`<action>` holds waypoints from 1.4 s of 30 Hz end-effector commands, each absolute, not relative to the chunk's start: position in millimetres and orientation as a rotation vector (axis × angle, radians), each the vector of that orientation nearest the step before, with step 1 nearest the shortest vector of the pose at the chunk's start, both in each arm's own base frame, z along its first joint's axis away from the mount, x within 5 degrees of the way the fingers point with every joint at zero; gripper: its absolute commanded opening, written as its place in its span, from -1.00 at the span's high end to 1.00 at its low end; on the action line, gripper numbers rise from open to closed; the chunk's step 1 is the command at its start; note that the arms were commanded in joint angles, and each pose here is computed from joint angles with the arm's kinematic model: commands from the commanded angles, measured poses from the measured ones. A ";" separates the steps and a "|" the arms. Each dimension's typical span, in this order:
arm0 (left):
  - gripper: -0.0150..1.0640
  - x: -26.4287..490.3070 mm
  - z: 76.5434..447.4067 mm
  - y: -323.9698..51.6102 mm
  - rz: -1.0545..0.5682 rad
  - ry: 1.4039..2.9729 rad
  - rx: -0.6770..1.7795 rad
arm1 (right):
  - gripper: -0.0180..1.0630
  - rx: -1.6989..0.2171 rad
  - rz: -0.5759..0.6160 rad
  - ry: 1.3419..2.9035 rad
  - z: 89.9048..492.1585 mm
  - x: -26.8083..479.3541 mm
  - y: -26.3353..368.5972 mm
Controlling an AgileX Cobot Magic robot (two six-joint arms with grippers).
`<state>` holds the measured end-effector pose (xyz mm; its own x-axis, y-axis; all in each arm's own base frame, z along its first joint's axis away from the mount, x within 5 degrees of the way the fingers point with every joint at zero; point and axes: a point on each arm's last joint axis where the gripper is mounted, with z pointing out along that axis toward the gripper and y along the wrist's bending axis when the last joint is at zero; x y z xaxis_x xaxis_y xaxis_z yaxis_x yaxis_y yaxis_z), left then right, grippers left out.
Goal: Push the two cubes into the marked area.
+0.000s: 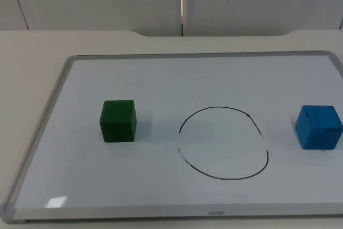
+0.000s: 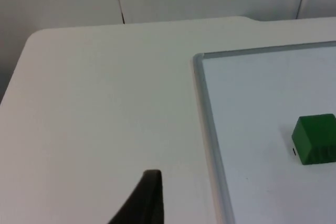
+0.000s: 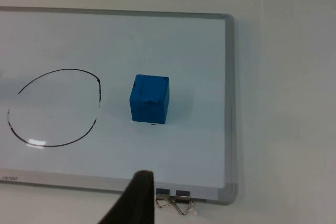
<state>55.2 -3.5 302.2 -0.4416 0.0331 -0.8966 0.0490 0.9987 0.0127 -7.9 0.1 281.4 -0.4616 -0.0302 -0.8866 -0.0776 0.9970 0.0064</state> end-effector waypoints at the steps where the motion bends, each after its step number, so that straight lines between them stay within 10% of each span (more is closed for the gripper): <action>1: -0.80 62.2 308.4 -4.1 -0.024 1.988 0.060 | -0.98 -0.083 0.039 2.045 280.1 -7.4 0.1; 11: -0.17 79.1 323.9 -6.7 -0.075 1.951 0.045 | -0.98 -0.083 0.041 2.045 280.1 -7.4 0.2; 22: 0.98 84.0 331.9 -11.4 -0.133 1.859 0.064 | -0.98 -0.083 0.041 2.045 280.1 -7.4 0.2; 42: 0.98 136.2 317.2 -34.7 -0.400 1.950 0.232 | -0.98 -0.083 0.041 2.045 280.1 -7.4 0.2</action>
